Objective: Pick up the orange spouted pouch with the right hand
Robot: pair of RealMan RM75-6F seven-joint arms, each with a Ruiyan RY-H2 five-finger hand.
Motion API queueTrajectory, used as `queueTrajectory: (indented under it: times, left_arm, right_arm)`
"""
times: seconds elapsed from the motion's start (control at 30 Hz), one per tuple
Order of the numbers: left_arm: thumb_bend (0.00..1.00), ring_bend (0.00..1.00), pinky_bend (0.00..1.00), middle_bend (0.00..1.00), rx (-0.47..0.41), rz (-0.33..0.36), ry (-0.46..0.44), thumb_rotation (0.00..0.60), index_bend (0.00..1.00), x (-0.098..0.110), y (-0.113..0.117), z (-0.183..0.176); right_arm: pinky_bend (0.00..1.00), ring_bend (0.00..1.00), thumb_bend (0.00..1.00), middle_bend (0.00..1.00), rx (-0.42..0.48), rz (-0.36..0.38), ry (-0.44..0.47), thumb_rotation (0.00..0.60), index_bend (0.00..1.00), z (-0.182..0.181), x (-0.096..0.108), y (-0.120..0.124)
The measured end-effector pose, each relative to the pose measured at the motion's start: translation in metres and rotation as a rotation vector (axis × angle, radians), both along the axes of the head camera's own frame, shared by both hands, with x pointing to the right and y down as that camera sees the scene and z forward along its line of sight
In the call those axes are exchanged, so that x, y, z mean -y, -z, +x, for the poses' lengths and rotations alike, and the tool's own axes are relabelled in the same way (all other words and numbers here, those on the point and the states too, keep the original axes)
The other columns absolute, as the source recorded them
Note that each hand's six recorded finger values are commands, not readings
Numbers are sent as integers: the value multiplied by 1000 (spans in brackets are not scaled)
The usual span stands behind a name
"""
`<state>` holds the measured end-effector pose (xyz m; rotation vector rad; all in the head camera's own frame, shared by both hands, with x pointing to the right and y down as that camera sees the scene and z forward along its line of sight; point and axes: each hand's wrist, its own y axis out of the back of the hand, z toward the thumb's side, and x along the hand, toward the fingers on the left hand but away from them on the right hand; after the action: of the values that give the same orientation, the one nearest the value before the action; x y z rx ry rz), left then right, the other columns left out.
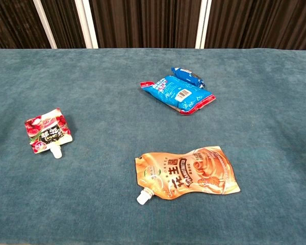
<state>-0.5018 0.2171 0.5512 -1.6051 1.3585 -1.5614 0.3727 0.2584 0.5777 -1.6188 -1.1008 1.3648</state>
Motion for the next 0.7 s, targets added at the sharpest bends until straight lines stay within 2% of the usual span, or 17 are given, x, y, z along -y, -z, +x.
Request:
queueTrajectory:
  times: [0.7]
  left_arm:
    - [507, 122, 93, 38, -1, -6, -3, 600, 116, -2, 0, 0]
  right_arm:
    - [193, 88, 178, 40, 4, -37, -4, 600, 59, 1, -1, -4]
